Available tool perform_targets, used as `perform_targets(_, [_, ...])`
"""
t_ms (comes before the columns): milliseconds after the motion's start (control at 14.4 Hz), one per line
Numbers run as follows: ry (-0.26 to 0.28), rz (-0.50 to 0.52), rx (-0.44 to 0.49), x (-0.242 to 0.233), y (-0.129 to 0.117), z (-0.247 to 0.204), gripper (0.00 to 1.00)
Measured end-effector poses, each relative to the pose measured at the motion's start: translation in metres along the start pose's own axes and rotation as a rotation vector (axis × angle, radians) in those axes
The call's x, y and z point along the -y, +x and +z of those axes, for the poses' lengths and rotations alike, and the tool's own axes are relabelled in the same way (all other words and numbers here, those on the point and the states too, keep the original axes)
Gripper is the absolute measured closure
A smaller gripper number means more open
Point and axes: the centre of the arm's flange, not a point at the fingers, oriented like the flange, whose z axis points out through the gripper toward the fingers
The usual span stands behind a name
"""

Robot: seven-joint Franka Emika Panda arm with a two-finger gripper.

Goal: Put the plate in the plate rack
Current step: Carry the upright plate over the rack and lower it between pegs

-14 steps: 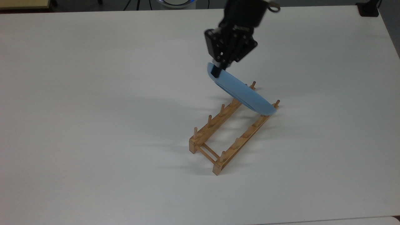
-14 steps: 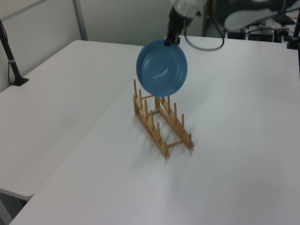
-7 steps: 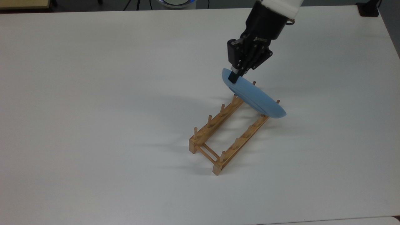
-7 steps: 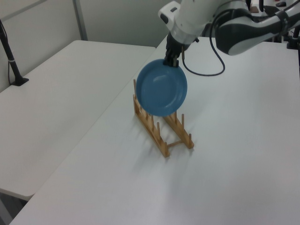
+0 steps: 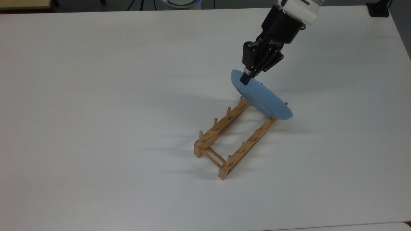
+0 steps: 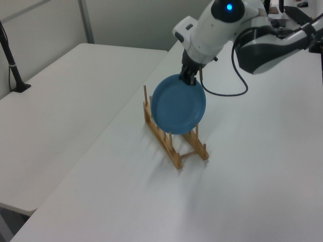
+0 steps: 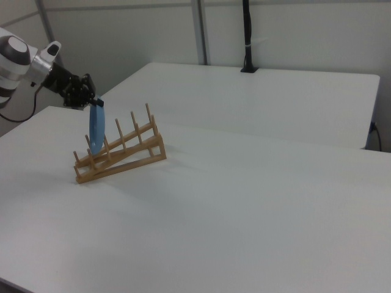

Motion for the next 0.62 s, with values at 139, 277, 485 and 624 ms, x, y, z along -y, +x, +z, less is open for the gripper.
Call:
perform_targets(139, [-0.003, -0.01, 0.008, 0.008, -0.002, 0.005, 0.94])
perform_targets(277, [-0.004, -0.017, 0.015, 0.012, -0.003, 0.01, 0.94])
perform_targets(485, [-0.004, -0.008, 0.02, 0.015, -0.003, 0.014, 0.89])
perform_targets(624, [-0.004, 0.039, 0.028, 0.018, -0.004, 0.019, 0.69])
